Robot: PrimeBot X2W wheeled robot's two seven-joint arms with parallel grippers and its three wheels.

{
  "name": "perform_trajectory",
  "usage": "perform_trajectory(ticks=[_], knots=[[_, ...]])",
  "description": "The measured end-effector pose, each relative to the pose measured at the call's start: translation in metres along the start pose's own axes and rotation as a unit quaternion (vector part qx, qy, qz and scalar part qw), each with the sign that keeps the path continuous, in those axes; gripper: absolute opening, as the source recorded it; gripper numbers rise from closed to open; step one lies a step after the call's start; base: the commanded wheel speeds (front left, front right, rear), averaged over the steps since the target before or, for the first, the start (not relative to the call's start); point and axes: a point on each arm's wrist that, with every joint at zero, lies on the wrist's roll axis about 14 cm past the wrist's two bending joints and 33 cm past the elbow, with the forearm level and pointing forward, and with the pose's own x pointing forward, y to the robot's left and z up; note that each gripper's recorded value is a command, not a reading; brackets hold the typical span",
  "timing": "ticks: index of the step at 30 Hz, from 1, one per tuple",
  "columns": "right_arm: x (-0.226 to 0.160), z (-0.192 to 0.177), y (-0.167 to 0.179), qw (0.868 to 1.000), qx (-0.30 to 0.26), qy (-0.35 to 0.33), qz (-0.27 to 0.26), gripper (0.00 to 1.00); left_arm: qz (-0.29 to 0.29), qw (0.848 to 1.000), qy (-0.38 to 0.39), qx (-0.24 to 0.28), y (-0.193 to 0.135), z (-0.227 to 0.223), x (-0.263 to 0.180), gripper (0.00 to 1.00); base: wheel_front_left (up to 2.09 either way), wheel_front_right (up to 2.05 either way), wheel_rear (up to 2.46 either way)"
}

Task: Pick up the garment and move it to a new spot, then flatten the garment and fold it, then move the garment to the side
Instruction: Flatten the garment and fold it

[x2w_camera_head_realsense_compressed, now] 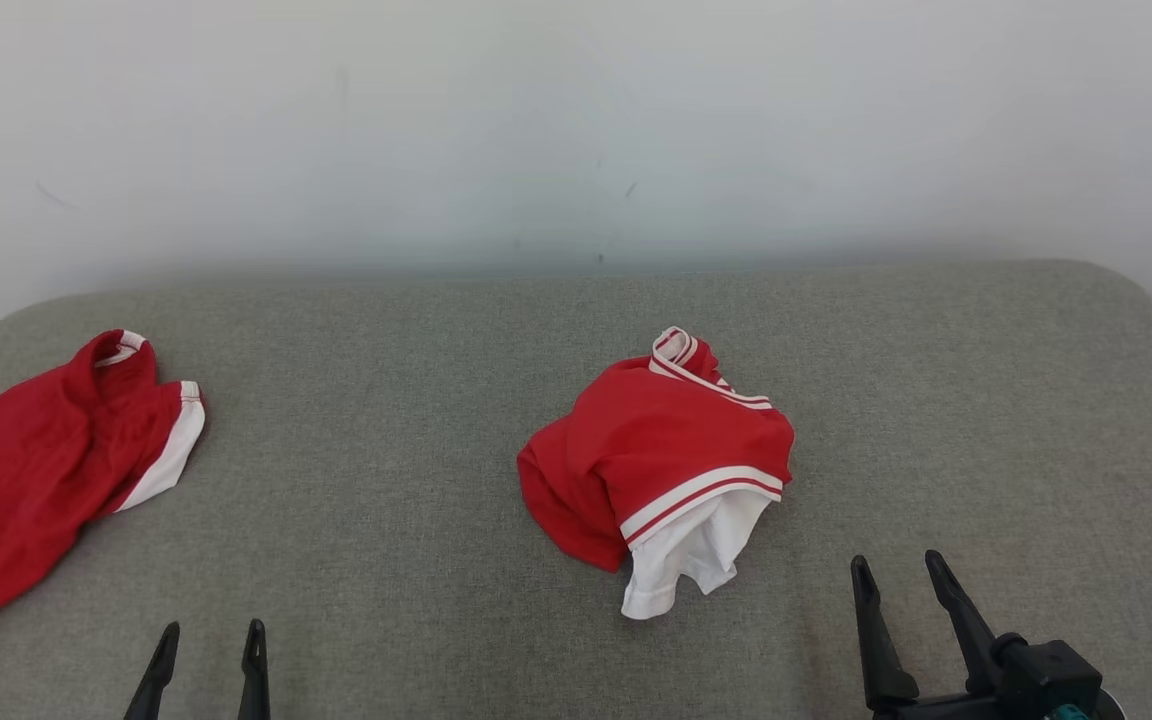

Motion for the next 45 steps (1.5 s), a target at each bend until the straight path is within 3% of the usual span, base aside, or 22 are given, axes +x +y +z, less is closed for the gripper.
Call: perform_trajectory(ticks=[37,45], knots=[[-0.004,-0.003,-0.002,1.000,0.005,0.005,-0.004,1.00,0.003,1.000,-0.007,-0.001,0.005,0.003,0.001,1.00,0.00,0.00,0.00],[-0.004,-0.004,-0.004,1.000,0.005,0.006,-0.007,1.00,-0.013,1.000,-0.006,-0.006,-0.006,0.003,0.005,1.00,0.00,0.00,0.00]])
